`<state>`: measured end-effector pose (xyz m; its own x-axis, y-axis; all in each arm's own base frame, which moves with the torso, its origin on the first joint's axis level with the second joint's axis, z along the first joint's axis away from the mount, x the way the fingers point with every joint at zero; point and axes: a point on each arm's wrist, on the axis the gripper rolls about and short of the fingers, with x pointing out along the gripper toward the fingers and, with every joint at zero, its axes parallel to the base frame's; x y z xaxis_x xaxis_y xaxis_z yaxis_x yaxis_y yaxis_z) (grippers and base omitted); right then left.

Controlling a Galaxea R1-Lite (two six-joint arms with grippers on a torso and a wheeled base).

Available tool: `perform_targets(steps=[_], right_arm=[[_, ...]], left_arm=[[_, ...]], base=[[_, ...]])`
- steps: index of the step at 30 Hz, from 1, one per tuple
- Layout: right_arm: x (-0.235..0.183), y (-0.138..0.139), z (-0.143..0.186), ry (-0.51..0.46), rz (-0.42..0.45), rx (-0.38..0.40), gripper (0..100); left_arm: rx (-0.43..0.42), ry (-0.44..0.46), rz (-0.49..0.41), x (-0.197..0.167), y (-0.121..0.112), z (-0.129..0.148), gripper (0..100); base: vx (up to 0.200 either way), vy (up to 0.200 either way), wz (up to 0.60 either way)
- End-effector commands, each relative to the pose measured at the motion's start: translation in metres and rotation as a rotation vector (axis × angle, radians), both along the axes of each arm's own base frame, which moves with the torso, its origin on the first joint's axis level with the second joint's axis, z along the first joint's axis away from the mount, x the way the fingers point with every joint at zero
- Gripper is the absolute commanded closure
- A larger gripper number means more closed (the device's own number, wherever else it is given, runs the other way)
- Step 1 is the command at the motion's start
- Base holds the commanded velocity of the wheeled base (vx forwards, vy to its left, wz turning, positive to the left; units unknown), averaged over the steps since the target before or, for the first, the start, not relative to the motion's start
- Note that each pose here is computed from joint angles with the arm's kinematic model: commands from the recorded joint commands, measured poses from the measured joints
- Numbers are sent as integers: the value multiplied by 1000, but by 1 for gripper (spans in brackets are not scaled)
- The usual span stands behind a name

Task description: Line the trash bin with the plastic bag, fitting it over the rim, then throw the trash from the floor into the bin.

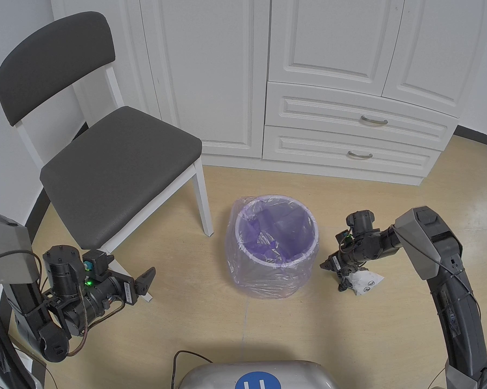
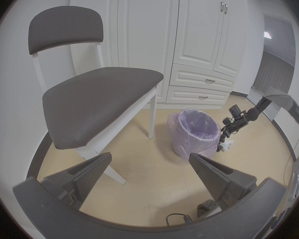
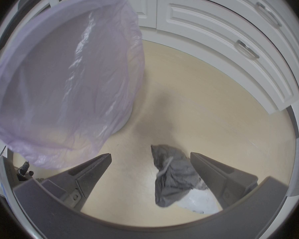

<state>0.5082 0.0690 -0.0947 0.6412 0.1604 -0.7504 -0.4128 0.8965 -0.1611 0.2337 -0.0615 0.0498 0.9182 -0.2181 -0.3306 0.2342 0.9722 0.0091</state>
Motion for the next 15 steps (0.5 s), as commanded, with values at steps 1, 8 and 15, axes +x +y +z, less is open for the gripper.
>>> perform_targets(steps=[1, 8, 15], right_arm=[[-36, -15, 57, -84, -35, 16, 0], [-79, -20, 64, -210, -129, 119, 0], [-94, -15, 83, -307, -168, 157, 0]], left_arm=[[15, 40, -13, 6, -28, -17, 0], [-32, 3, -20, 45, -49, -34, 0], [-26, -2, -35, 91, -68, -66, 0]], base=[[0, 0, 0], [0, 0, 0], [0, 0, 0]])
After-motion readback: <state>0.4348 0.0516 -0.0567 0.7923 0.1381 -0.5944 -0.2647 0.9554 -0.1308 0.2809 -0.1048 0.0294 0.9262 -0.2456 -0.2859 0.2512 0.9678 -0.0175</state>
